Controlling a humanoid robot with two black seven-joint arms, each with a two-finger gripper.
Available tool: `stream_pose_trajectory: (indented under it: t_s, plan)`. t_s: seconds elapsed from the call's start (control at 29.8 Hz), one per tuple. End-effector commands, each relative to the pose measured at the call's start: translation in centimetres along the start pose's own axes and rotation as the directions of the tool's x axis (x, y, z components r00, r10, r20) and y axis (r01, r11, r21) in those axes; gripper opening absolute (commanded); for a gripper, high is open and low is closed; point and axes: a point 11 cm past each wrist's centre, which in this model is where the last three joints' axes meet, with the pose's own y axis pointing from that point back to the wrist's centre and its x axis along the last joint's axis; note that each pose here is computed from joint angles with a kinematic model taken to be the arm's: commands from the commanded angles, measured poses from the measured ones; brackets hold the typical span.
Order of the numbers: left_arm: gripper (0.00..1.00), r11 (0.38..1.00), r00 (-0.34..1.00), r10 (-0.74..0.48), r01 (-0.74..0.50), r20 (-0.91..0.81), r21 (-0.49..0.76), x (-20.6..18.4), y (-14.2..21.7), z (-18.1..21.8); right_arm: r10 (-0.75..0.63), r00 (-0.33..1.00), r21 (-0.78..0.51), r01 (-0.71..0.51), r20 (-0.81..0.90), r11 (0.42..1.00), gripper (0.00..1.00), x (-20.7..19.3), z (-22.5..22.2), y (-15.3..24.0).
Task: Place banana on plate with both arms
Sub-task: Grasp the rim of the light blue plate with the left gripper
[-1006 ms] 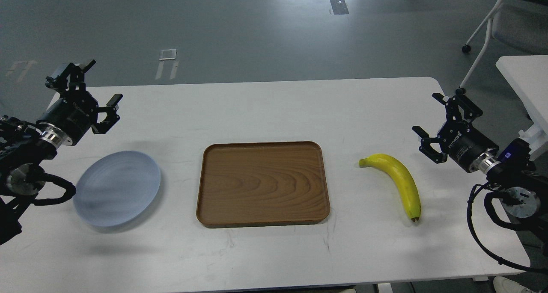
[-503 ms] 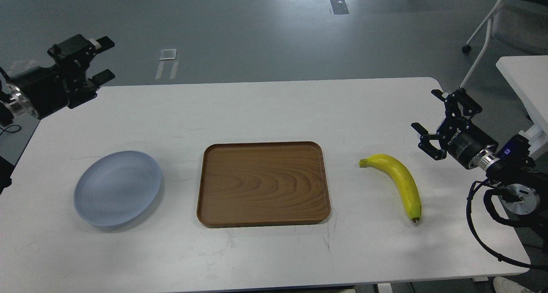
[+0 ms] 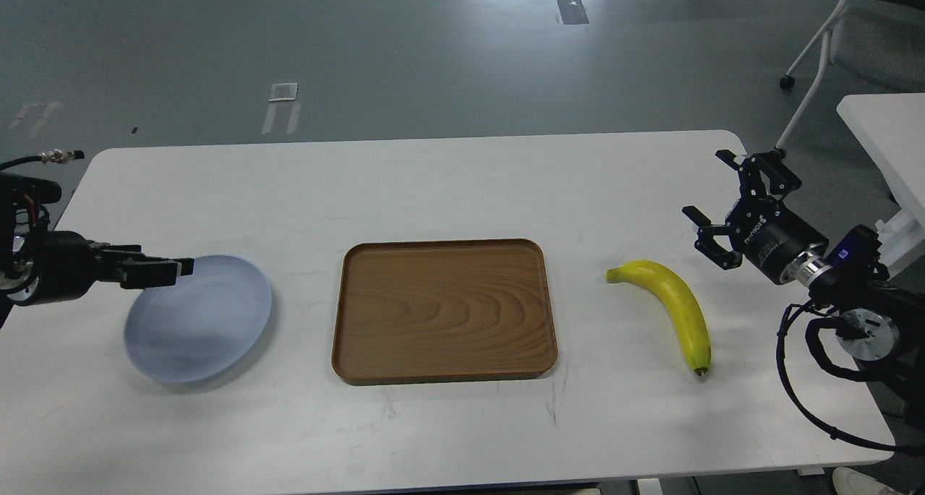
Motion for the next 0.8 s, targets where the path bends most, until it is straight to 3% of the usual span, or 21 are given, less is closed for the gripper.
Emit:
stream_pose_trajectory:
  t_s: [0.0, 0.4, 0.57, 0.64, 0.77]
  plan:
    - [0.97, 0.999, 1.0, -0.024, 0.024, 0.005, 0.031, -1.9, -0.6, -1.1, -0.004, 1.0, 0.0, 0.004, 0.002, 1.0, 1.0, -0.1, 0.0, -0.1]
    - [0.87, 0.993, 0.994, -0.026, 0.038, -0.108, 0.111, -4.9, -2.0, -4.1, -0.006, 1.0, -0.001, 0.006, 0.002, 1.0, 1.0, -0.2, 0.0, -0.1]
    - [0.79, 0.991, 0.991, -0.031, 0.048, -0.13, 0.128, -6.1, -2.4, -4.7, -0.006, 1.0, -0.002, 0.006, 0.001, 1.0, 1.0, -0.2, 0.1, -0.1]
    - [0.63, 0.991, 0.99, -0.022, 0.041, -0.143, 0.129, -6.3, -2.4, -4.8, -0.006, 1.0, -0.002, 0.006, 0.001, 1.0, 0.99, -0.2, 0.1, -0.1]
    - [0.44, 0.991, 0.989, -0.019, 0.038, -0.146, 0.128, -6.2, -2.4, -4.8, -0.006, 1.0, -0.002, 0.006, 0.001, 1.0, 1.0, -0.2, 0.1, -0.1]
